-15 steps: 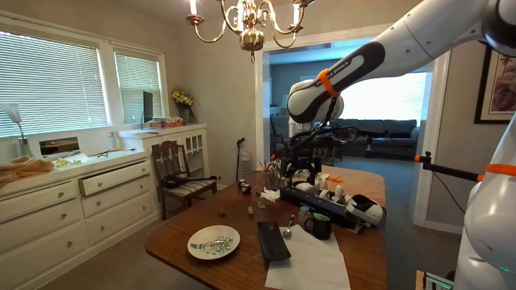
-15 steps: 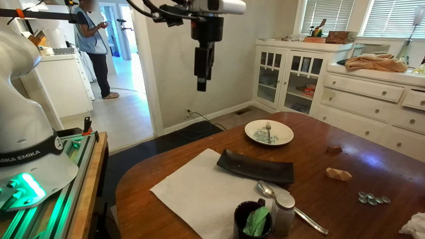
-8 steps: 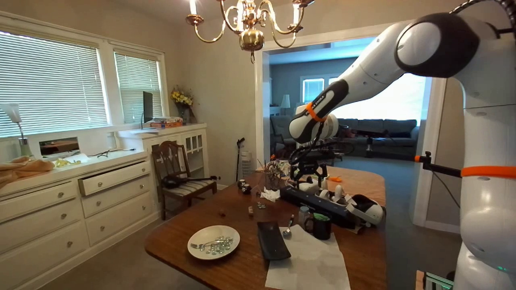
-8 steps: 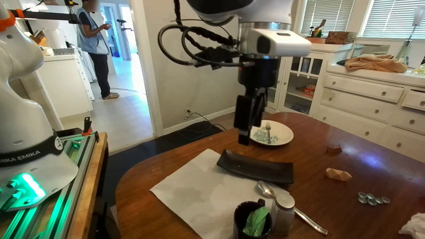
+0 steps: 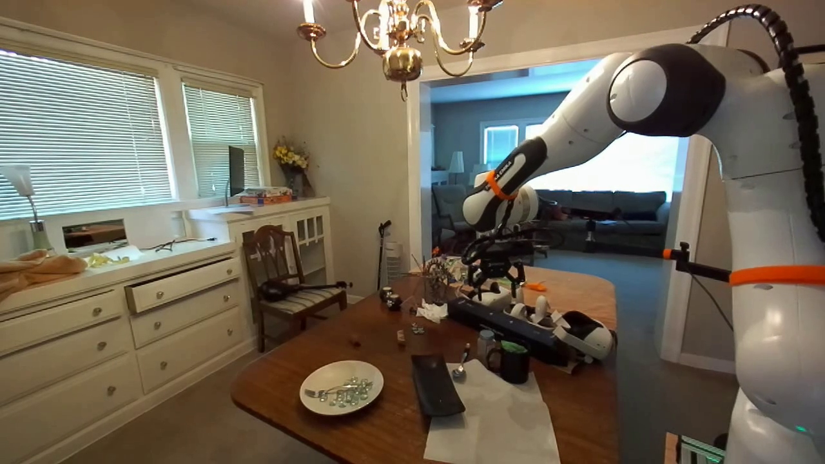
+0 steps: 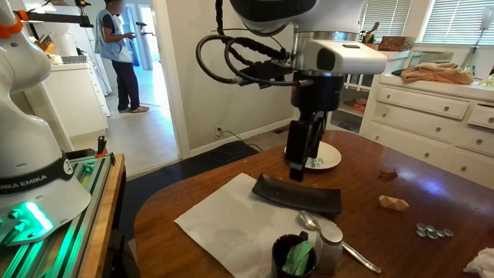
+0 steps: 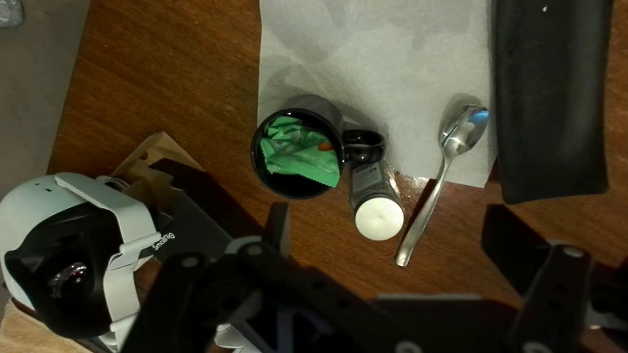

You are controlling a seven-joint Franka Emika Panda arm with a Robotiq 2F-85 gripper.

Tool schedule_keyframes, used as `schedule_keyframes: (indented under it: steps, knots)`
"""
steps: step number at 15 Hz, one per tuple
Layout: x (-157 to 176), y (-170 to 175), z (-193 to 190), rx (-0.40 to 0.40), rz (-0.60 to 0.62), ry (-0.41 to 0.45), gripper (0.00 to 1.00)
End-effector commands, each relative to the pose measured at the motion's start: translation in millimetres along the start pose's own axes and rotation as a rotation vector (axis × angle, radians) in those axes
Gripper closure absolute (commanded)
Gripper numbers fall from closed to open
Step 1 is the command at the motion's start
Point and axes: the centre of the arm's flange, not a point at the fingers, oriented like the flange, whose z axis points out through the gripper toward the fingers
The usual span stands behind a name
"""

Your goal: Use the spoon to remove the objects from the white plate

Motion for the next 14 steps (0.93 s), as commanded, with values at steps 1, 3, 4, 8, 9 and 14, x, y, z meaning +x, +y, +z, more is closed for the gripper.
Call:
schedule_keyframes:
  steps: [1,3,4,8,9,14]
  knots:
    - [34.4,15.6,18.7,-0.007,0.066,0.037,0.00]
    - [58.9,28.5,35.6,-0.006,0.126,0.064,0.00]
    - [68.9,32.2,41.7,-0.006,0.150,0.078,0.00]
    - [95.3,19.6,73.9,0.031,0.214,0.075,0.00]
    - [99.5,11.2,80.7,0.041,0.221,0.056,0.00]
    - [123.7,-7.6,120.0,0.136,0.152,-0.072,0.00]
